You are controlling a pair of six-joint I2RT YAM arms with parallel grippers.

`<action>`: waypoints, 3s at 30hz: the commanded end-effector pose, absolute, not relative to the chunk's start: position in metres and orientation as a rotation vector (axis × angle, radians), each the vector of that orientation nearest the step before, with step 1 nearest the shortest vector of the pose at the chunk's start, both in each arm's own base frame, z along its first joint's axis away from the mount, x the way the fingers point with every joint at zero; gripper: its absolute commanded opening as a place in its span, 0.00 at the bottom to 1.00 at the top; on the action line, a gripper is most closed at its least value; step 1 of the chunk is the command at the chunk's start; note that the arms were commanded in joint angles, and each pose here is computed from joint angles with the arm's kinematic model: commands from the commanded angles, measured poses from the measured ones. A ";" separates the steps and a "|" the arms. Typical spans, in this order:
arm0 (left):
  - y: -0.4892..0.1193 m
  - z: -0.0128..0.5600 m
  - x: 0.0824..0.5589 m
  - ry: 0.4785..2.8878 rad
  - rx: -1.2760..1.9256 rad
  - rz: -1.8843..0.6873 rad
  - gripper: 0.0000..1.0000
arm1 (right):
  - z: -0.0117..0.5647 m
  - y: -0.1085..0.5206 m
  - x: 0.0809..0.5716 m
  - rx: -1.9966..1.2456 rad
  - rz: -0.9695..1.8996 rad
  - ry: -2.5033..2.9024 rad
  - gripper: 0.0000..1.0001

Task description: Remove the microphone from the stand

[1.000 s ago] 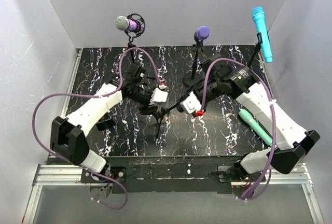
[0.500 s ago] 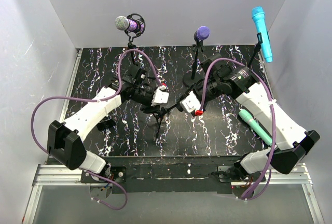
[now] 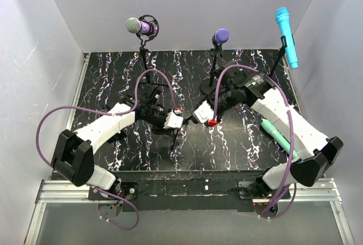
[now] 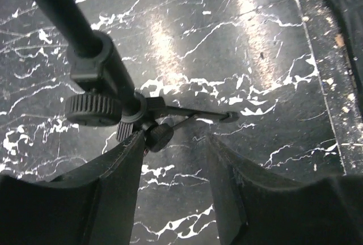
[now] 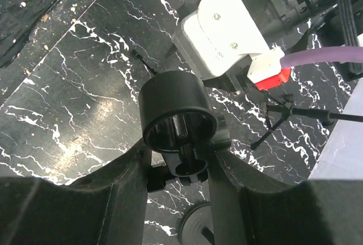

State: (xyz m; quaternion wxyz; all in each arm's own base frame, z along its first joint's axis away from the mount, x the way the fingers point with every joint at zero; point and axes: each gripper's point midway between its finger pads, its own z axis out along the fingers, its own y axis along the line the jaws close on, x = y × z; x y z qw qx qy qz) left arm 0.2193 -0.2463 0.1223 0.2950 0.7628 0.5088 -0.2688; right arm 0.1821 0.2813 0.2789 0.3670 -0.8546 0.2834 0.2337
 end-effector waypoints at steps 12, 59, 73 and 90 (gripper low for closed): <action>-0.242 0.183 0.236 1.436 1.683 -0.540 0.60 | 0.274 0.286 0.183 -2.173 0.655 0.816 0.01; -0.176 0.287 0.224 2.011 1.372 -0.264 0.98 | 0.332 0.232 0.243 -1.040 0.441 1.518 0.90; -0.247 0.269 0.262 1.763 1.626 -0.429 0.98 | 0.317 0.199 0.270 -0.782 0.473 1.850 0.98; -0.245 0.196 0.250 1.964 1.737 -0.501 0.94 | 0.294 0.198 0.280 -0.817 0.474 1.953 0.98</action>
